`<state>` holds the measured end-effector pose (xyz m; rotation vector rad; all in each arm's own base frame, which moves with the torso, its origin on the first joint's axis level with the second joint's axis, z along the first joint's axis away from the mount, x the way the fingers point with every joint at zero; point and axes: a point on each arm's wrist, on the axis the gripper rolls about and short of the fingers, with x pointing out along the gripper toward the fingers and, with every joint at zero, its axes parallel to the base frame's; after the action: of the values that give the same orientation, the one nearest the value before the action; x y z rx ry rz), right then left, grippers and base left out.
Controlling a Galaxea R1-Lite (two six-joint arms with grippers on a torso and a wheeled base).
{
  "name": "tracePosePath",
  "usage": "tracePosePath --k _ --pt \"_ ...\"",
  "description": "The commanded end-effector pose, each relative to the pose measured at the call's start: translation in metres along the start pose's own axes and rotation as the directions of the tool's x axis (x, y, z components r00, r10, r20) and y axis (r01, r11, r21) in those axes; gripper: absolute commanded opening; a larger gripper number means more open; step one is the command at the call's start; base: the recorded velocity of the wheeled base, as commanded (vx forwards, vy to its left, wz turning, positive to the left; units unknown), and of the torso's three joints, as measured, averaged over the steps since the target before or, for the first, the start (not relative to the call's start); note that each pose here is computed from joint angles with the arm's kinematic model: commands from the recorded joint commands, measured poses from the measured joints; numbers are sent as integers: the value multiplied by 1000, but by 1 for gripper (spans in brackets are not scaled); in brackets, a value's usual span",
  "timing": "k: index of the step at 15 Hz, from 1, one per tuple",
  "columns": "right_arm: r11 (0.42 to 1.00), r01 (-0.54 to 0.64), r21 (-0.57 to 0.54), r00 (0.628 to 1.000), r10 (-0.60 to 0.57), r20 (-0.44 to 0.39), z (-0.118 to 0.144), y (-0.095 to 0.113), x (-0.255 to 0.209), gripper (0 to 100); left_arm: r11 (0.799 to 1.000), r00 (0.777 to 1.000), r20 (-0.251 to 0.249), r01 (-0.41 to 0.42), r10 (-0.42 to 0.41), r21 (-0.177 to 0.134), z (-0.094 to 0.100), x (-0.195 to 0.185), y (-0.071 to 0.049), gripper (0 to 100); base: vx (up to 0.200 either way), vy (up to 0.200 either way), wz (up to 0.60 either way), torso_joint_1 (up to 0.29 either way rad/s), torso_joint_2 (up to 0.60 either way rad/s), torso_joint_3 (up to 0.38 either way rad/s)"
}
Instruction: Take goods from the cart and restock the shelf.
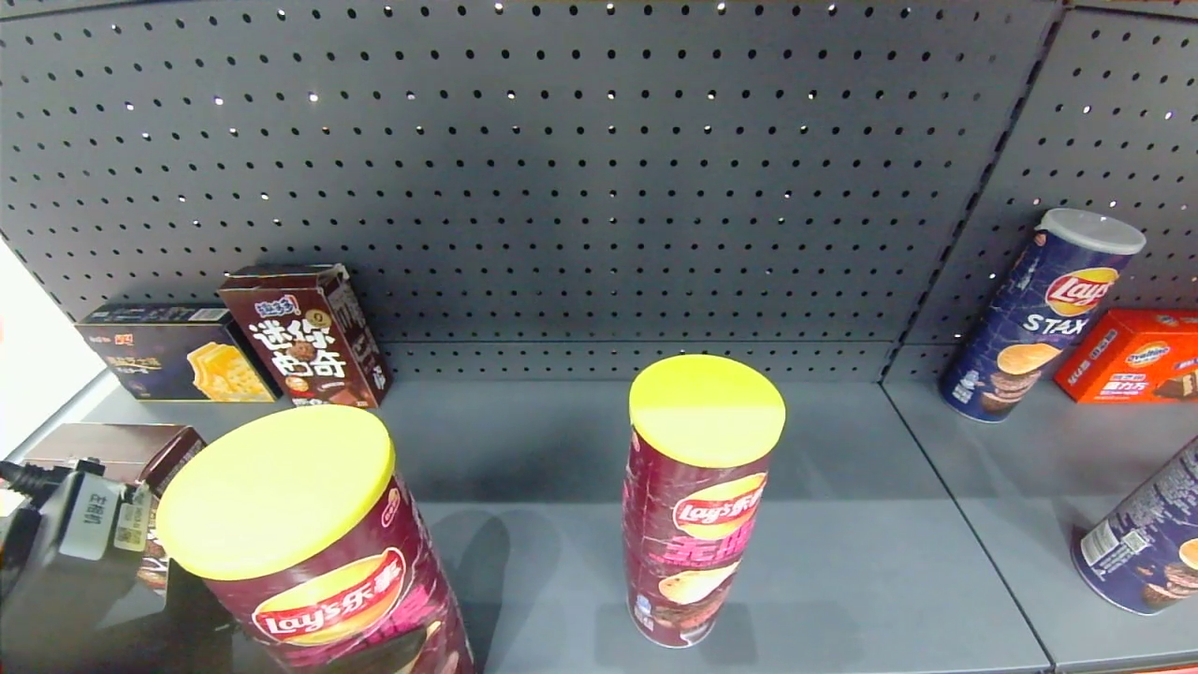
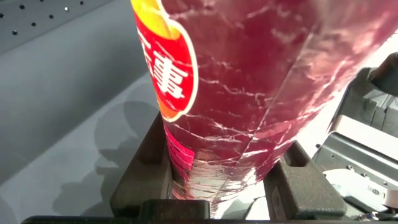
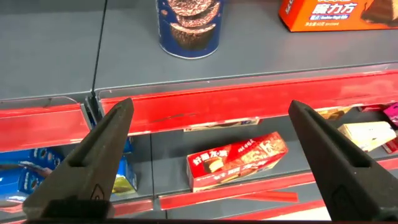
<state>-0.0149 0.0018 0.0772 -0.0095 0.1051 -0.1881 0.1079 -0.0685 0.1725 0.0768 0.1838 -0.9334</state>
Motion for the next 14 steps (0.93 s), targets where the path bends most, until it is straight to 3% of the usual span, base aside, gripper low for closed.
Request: tracePosePath --k 1,9,10,11,14 --pt "1000 -2 -1 1000 2 -2 0 0 0 100 1000 1000 10 1 -1 5 3 0 0 0 0 0 0 0 0 0" --pt "1000 -1 0 1000 1 -2 0 0 0 100 999 993 116 -12 7 48 35 -4 1 0 0 0 0 0 0 0" --pt "1000 -1 0 1000 1 -2 0 0 0 100 998 993 119 -29 24 47 36 -4 2 0 0 0 0 0 0 0" --pt "1000 -1 0 1000 1 -2 0 0 0 100 994 987 124 -104 99 41 45 -5 5 0 0 0 0 0 0 0" --pt "1000 -1 0 1000 1 -2 0 0 0 100 999 994 106 -42 39 35 76 -1 7 0 0 0 0 0 0 0"
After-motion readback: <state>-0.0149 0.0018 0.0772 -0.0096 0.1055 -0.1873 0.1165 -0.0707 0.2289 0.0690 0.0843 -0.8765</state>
